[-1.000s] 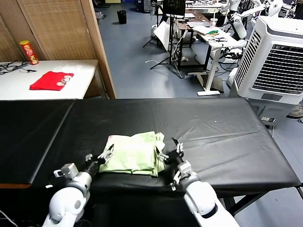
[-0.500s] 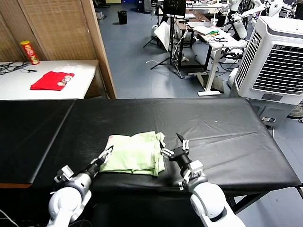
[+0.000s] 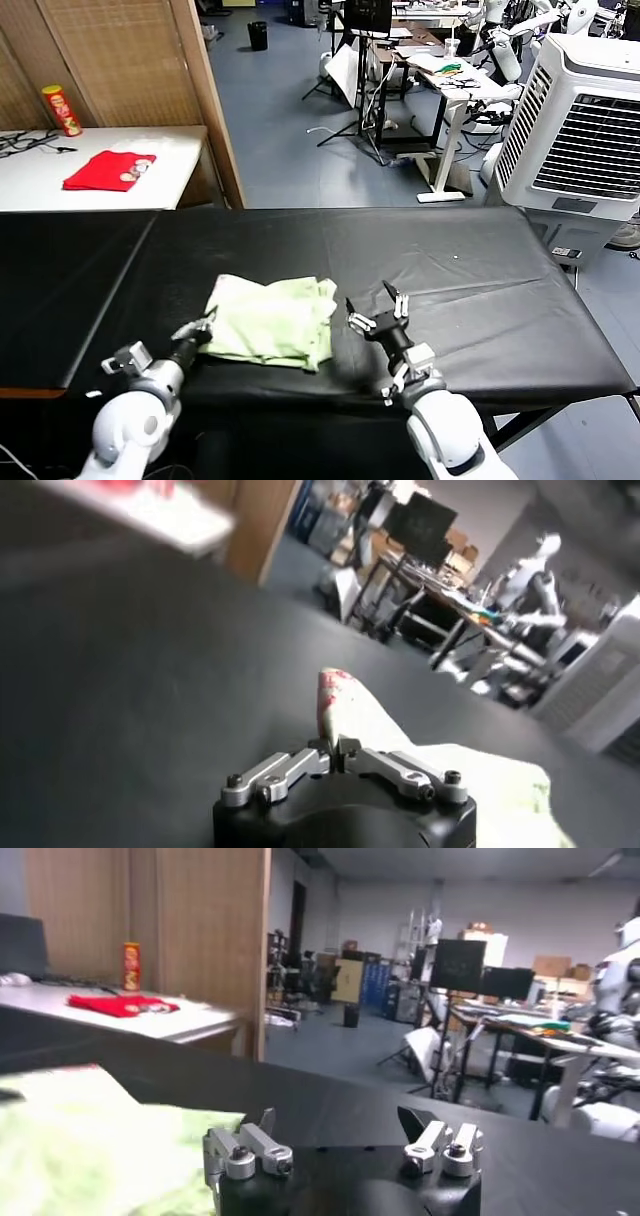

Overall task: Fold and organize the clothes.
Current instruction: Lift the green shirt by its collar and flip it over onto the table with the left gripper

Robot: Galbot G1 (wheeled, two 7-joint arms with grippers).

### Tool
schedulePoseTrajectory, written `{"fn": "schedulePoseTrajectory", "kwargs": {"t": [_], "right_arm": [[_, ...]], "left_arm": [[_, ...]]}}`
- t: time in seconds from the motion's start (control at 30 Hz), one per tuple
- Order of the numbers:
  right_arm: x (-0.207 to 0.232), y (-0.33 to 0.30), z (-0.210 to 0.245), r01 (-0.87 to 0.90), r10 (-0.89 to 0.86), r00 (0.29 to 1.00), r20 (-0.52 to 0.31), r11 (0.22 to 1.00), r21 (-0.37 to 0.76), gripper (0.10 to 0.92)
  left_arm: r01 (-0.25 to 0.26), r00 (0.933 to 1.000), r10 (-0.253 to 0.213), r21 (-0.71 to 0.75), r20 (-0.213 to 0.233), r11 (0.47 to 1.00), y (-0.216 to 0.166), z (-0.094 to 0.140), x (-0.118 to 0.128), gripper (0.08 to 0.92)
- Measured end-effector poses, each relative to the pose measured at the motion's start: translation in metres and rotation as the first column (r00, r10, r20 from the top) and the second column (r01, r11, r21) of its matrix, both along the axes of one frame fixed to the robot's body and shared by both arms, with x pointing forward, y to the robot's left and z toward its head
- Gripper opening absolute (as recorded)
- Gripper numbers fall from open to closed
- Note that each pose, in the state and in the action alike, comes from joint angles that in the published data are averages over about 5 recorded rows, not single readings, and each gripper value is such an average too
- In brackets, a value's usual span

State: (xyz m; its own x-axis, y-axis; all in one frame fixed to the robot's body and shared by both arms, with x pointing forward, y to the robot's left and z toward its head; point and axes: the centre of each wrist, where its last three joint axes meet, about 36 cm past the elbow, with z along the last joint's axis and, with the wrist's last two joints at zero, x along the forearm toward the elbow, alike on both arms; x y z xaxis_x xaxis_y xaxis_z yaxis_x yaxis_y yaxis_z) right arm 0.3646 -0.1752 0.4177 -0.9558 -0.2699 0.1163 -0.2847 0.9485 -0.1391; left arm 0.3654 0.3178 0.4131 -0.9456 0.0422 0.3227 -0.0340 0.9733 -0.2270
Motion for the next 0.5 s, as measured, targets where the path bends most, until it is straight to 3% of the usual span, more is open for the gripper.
{"fn": "schedulePoseTrajectory", "kwargs": {"t": [0.2, 0.37, 0.5], "right_arm": [[-0.002, -0.002, 0.0, 0.02, -0.02, 1.0, -0.001, 1.0, 0.006, 0.798], [-0.002, -0.002, 0.0, 0.022, -0.022, 1.0, -0.004, 1.0, 0.011, 0.798], [-0.003, -0.002, -0.001, 0.021, -0.021, 1.0, -0.004, 1.0, 0.012, 0.798]], "left_arm": [[-0.033, 0.9993, 0.025, 0.304, 0.028, 0.952, 0.057, 0.021, 0.001, 0.155], [-0.083, 0.9958, 0.05, 0.523, 0.076, 0.849, 0.107, 0.057, 0.003, 0.155], [-0.104, 0.993, 0.045, 0.624, 0.109, 0.774, 0.116, 0.082, 0.001, 0.155]]}}
